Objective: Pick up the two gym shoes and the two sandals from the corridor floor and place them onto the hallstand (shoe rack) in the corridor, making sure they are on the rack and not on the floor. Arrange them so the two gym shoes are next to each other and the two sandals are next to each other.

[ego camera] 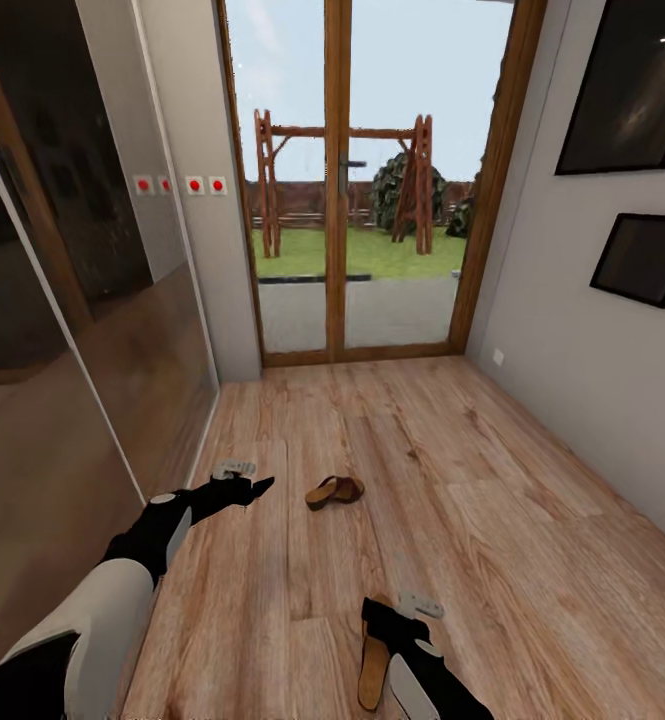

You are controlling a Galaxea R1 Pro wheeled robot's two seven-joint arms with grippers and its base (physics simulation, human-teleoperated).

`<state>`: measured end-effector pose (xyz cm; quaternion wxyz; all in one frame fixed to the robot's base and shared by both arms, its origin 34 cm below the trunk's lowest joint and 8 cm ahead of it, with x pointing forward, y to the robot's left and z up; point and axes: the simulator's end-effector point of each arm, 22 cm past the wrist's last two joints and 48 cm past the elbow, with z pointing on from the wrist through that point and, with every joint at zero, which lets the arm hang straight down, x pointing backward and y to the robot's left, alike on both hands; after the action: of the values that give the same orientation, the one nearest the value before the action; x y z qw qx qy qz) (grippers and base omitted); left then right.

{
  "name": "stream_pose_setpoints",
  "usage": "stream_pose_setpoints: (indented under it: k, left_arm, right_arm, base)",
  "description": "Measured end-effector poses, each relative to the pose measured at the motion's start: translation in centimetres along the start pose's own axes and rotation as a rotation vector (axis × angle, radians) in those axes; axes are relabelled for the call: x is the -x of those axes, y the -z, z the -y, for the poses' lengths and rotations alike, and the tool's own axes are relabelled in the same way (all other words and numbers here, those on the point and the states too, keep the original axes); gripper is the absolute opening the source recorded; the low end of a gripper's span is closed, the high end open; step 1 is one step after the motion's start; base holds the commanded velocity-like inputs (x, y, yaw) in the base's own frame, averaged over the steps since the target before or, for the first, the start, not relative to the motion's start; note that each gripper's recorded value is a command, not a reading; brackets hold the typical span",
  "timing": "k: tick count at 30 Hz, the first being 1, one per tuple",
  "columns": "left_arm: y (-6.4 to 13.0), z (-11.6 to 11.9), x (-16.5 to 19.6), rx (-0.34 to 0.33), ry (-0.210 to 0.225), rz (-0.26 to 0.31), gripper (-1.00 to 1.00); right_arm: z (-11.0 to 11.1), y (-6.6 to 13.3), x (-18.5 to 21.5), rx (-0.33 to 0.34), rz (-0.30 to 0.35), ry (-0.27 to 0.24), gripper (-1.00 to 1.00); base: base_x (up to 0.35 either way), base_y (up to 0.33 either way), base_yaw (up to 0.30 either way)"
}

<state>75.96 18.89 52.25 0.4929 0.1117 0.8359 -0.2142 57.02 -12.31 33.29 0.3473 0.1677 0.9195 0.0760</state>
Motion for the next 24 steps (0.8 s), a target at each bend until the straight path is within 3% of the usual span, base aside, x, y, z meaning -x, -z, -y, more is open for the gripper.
stream_pose_setpoints:
  k: [6,24]
  left_arm:
    - [-1.0,-0.3,1.9,-0.005,0.021,-0.012,1.00]
    - [-3.0,-1.5,-3.2,-0.003,0.045,-0.052,1.00]
  right_arm:
    - [0.2,-0.9,-0.8,0.004,0.005,-0.003,1.00]
    - [1.9,-3.5,-4.9,-0.010,-0.031,-0.007,1.00]
  base:
    - [0.000,0.000,0.000]
    - [0.000,0.000,0.000]
